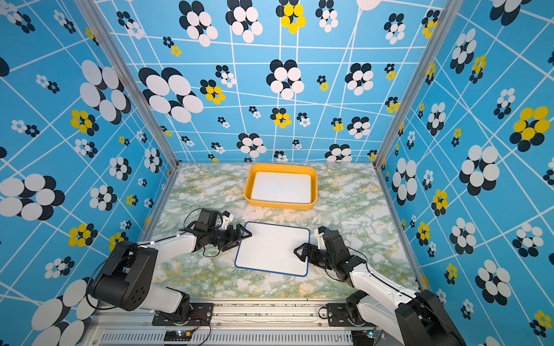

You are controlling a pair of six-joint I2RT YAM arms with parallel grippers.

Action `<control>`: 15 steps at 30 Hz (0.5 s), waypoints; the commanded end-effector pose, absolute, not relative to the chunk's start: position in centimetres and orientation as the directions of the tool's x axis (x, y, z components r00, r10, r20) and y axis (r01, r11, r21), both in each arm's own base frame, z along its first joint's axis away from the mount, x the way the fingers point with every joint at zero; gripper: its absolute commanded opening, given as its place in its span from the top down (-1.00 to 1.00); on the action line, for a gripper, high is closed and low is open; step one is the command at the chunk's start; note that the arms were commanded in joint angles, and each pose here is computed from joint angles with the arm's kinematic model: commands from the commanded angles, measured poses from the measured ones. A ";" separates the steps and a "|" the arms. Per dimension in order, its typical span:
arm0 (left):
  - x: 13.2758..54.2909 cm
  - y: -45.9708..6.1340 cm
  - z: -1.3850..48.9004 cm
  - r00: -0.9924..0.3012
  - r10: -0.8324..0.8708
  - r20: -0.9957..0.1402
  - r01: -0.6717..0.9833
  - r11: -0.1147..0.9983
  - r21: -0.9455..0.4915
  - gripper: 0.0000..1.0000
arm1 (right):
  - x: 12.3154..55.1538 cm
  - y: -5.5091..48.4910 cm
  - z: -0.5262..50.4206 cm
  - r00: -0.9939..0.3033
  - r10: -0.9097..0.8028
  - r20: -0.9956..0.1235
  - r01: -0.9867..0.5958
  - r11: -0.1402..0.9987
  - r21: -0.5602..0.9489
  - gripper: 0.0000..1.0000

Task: Put the whiteboard into the storage box
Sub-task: Pick up the whiteboard at the center of the board.

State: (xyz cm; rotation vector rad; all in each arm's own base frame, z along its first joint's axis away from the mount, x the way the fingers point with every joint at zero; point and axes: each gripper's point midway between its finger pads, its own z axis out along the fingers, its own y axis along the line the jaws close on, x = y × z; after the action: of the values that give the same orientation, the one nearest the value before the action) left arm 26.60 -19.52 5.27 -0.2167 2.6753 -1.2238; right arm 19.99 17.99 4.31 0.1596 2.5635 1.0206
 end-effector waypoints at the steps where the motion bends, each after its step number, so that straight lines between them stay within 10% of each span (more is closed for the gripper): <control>1: 20.8 -23.9 8.8 -0.997 0.073 -0.026 0.061 0.536 -0.842 -0.90 | 10.8 17.3 -0.1 -0.992 0.104 0.065 0.122 0.772 0.624 -0.87; 15: 19.3 -15.7 5.5 -0.995 0.075 0.060 0.052 0.947 -0.317 -0.92 | 12.0 14.6 -0.1 -0.997 0.079 -0.018 0.062 0.886 0.459 -0.94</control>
State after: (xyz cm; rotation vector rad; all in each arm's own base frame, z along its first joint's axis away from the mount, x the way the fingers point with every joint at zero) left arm 21.16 -18.84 6.03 0.0905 3.0550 -0.7858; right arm 16.28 18.23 4.01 0.0581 2.7613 0.9782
